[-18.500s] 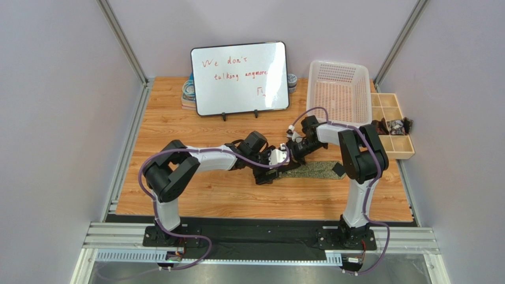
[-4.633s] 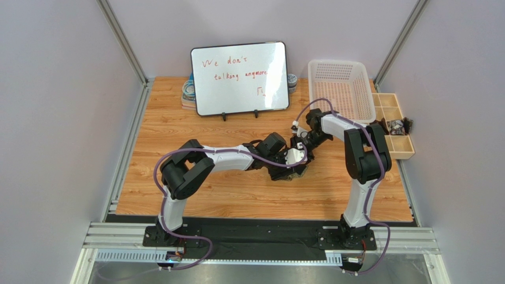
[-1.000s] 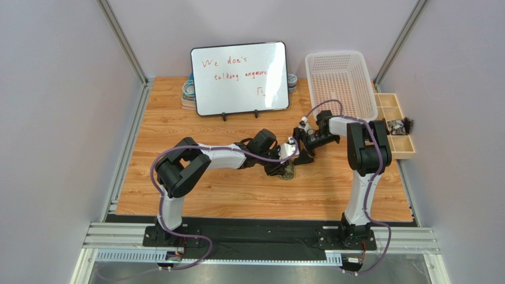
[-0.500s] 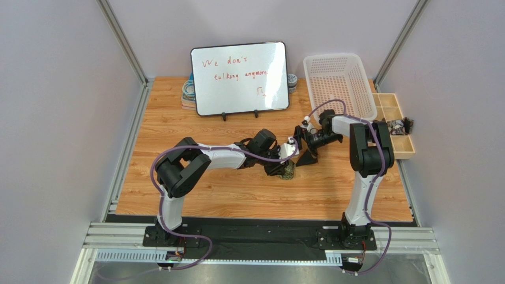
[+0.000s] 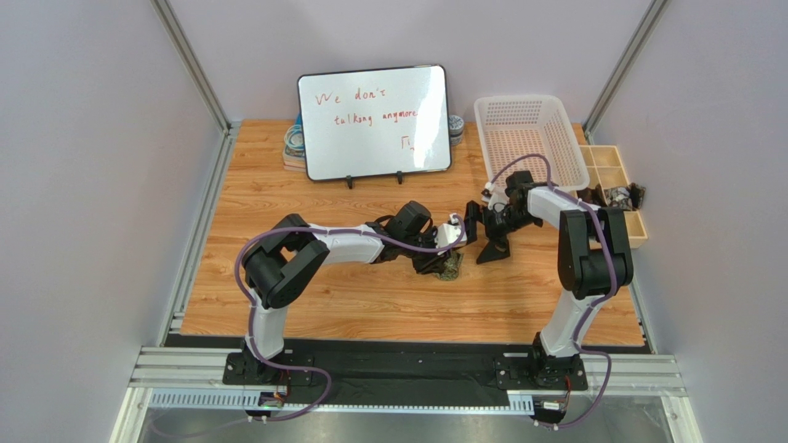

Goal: Roll the ties
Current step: Pick up the tie at the center of the board.

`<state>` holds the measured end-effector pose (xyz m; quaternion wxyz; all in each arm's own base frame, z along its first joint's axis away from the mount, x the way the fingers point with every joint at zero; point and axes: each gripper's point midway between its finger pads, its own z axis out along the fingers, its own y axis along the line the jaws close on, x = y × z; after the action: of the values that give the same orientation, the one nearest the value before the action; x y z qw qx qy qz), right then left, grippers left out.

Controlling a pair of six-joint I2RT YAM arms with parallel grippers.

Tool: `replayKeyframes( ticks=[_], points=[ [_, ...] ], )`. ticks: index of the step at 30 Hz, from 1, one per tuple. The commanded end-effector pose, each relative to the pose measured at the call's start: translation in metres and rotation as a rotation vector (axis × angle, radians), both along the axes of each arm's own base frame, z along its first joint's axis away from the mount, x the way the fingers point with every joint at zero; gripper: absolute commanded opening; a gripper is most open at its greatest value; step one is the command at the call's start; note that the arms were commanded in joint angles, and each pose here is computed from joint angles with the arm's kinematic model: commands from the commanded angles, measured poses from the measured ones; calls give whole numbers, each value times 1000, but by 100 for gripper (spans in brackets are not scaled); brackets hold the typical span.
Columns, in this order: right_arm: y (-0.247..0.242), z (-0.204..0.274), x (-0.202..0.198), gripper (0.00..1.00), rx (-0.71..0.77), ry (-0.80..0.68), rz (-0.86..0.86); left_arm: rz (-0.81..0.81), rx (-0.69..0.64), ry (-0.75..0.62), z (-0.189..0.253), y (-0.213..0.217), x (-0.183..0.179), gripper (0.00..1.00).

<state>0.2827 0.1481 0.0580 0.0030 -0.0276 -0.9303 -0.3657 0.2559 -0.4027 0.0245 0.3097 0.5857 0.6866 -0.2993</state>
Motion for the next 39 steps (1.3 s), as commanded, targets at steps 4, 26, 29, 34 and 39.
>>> replayKeyframes(
  ticks=[4, 26, 29, 34, 39],
  points=[
    [6, -34, 23, 100, -37, -94, -62, 23, 193, 110, -47, 43, -21, 11],
    [39, -19, -10, 89, 213, -69, 31, 34, 202, 113, -47, 47, -22, 11],
    [40, -12, -13, 89, 232, -82, 35, 35, 202, 114, -47, 47, -22, 11],
    [40, -6, -14, 88, 257, -88, 24, 35, 198, 118, -47, 46, -22, 11],
    [39, -12, -8, 82, 232, -100, 6, 34, 197, 118, -46, 45, -22, 11]
  ],
)
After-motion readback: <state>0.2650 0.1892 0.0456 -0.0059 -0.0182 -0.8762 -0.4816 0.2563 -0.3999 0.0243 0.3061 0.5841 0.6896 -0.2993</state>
